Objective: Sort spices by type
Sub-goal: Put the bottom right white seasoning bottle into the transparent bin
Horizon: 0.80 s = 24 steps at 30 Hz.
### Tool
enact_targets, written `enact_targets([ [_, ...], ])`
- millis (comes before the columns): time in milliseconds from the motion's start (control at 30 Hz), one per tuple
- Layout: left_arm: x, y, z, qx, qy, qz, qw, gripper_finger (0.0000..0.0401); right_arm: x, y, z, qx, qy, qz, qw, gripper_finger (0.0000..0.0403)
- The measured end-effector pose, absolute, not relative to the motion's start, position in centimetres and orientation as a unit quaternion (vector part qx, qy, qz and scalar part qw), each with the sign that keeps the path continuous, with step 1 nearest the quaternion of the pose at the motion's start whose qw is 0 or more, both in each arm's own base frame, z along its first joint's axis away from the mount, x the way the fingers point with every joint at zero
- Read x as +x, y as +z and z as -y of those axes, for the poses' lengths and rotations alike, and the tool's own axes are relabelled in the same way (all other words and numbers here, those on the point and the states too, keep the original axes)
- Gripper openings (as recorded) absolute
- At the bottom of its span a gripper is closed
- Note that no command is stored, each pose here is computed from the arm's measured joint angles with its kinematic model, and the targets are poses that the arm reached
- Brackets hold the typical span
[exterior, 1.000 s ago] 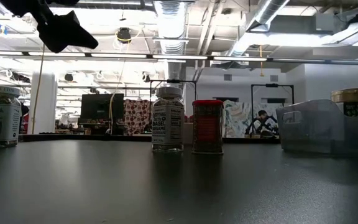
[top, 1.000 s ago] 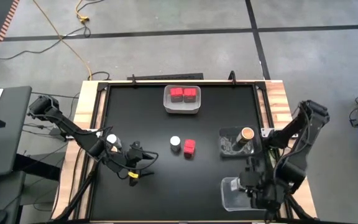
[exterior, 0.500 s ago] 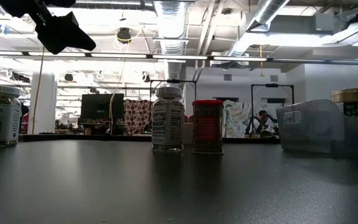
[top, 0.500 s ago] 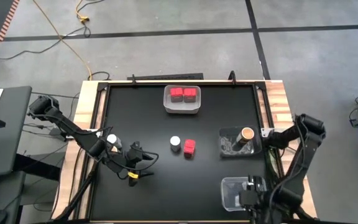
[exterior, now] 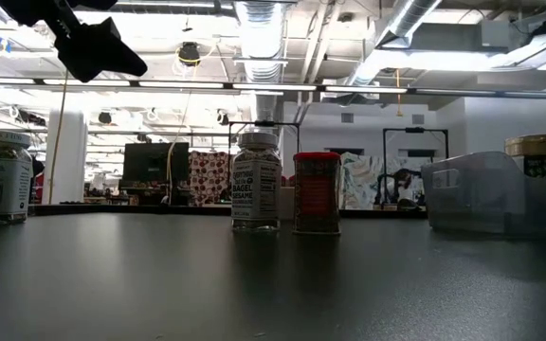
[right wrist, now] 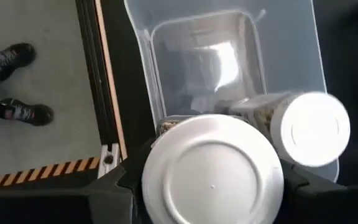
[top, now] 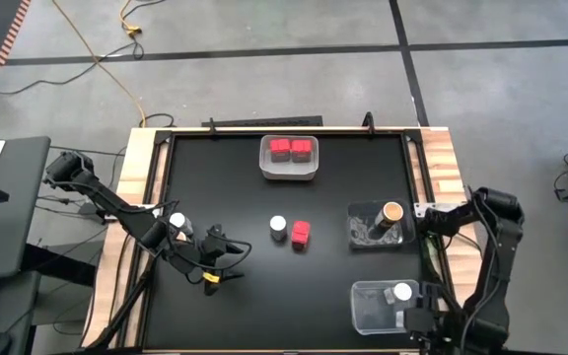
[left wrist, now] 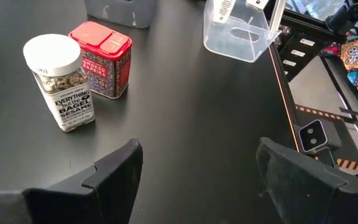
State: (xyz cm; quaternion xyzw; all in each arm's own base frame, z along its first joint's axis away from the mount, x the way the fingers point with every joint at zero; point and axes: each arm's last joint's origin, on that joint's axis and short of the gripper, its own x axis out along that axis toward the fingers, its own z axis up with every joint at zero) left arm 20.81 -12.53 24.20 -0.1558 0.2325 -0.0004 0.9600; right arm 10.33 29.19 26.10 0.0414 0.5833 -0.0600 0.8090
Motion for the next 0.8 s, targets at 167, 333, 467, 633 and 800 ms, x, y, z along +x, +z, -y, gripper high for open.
enact_targets([
  [167, 20.8, 24.3, 12.5, -0.158, -0.001, -0.230, 0.960, 0.0303, 9.4, 24.8, -29.2, 0.027, -0.058, -0.586, 0.808, 0.0216],
  [333, 20.9, 24.4, 12.6, -0.163, -0.003, -0.223, 0.961, 0.0303, 9.4, 23.8, -29.1, 0.016, -0.051, -0.577, 0.815, 0.0216],
  [467, 20.9, 24.4, 12.6, -0.169, -0.001, -0.221, 0.961, 0.0303, 9.4, 23.1, -29.2, 0.010, -0.039, -0.563, 0.826, 0.0216],
  [633, 20.9, 24.4, 12.6, -0.170, -0.001, -0.221, 0.960, 0.0303, 9.3, 22.2, -29.3, 0.020, -0.029, -0.561, 0.827, 0.0216],
  [800, 20.9, 24.4, 12.6, -0.167, -0.002, -0.221, 0.961, 0.0303, 9.4, 21.5, -29.1, 0.017, -0.033, -0.561, 0.827, 0.0216],
])
